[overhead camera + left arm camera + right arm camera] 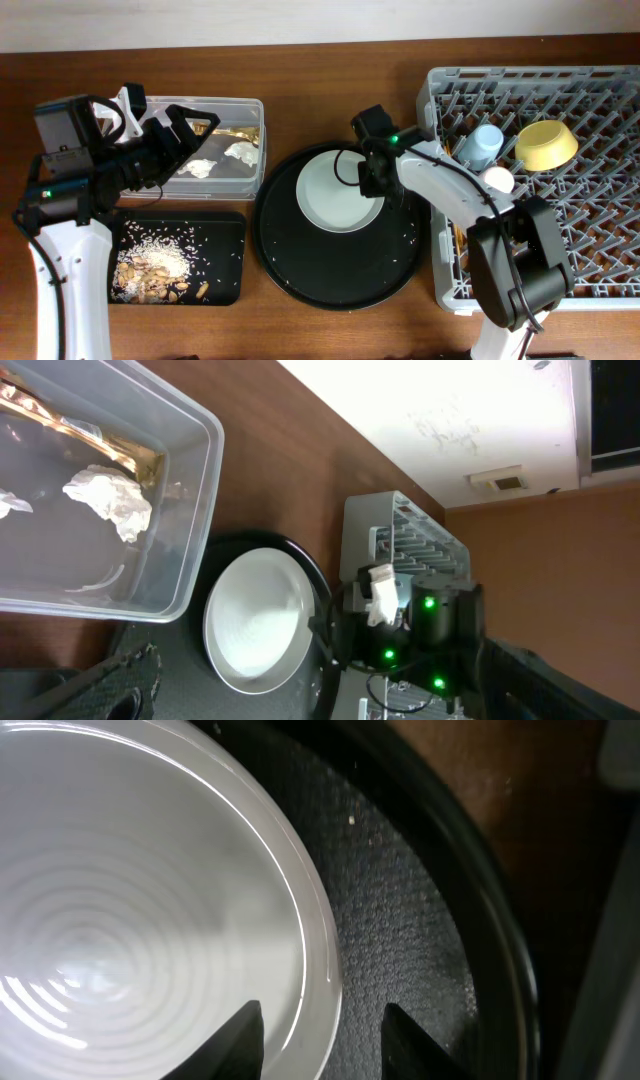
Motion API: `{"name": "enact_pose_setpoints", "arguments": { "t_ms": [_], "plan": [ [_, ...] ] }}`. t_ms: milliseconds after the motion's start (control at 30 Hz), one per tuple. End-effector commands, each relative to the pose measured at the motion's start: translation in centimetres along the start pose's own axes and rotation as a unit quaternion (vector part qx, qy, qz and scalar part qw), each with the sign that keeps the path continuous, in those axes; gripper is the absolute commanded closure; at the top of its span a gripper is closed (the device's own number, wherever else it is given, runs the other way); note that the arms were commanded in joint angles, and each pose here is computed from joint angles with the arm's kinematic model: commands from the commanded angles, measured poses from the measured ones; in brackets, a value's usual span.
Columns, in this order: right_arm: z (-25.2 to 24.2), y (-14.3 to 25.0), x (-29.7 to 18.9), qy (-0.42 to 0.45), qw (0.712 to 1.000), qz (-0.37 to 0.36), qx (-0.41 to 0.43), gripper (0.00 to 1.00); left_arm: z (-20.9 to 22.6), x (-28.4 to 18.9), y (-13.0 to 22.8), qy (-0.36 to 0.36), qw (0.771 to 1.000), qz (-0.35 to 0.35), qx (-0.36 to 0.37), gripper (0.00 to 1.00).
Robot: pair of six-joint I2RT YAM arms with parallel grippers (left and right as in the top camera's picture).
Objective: Sort waste into correct bins and load items into the dishwasher rack
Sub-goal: 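Grasp the white plate rim with the right gripper and lift it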
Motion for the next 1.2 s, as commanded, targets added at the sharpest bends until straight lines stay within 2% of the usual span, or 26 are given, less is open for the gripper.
{"name": "enact_pose_setpoints", "arguments": {
  "t_ms": [0,33,133,233,433,533,633,767,833,933,1000,1067,1167],
  "plan": [
    [-0.6,1.1,1.8,0.010,1.000,0.003,0.006,0.64,-0.2,-0.2,-0.2,0.004,1.000,-0.003,0.000,0.01],
    [-0.5,1.2,2.2,0.008,1.000,-0.002,0.007,0.64,-0.2,-0.2,-0.2,0.004,1.000,-0.003,0.000,0.01],
    [-0.4,1.4,2.8,0.001,1.000,-0.008,0.007,0.72,-0.2,-0.2,-0.2,0.004,1.000,-0.003,0.000,0.01],
    [-0.3,1.4,2.8,-0.003,1.000,-0.007,0.007,0.96,-0.2,-0.2,-0.2,0.004,1.000,-0.003,0.000,0.01],
    [0.2,0.1,1.3,-0.016,0.999,-0.027,0.008,0.96,-0.2,-0.2,-0.2,0.004,1.000,-0.003,0.000,0.01],
    [0.5,-2.0,-3.6,-0.027,0.998,-0.060,-0.011,0.96,-0.2,-0.2,-0.2,0.004,1.000,-0.003,0.000,0.01],
    [-0.4,-3.4,-10.7,-0.021,0.994,-0.101,-0.045,0.96,-0.2,-0.2,-0.2,0.004,1.000,-0.003,0.000,0.01],
    [-6.7,-3.1,-19.0,0.129,0.978,-0.159,-0.029,0.96,-0.2,-0.2,-0.2,0.004,1.000,-0.003,0.000,0.01],
    [-11.4,-1.8,-23.5,0.252,0.950,-0.185,-0.019,0.96,-0.2,-0.2,-0.2,0.004,1.000,-0.003,0.000,0.01],
    [-16.1,0.5,-28.7,0.387,0.898,-0.208,-0.013,0.96,-0.2,-0.2,-0.2,0.004,1.000,-0.003,0.000,0.01],
    [-18.0,1.6,-31.1,0.437,0.872,-0.219,-0.005,0.96,-0.2,-0.2,-0.2,0.004,1.000,-0.003,0.000,0.01],
    [-19.3,2.2,-32.2,0.462,0.859,-0.218,0.004,0.96,-0.2,-0.2,-0.2,0.004,1.000,-0.003,0.000,0.01],
    [-22.0,2.6,-32.3,0.500,0.852,-0.151,-0.034,0.96,-0.2,-0.2,-0.2,0.004,1.000,-0.003,0.000,0.01]
  ]
}}
Point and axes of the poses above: each gripper's point midway between its finger pads, its own x axis out along the fingers, its own z axis along the line the jaws close on, y = z × x, the point moved 2 cm from there along -x, back along the fingers, and after that the axes turned 2 degrees about x, right-handed, at the moved point
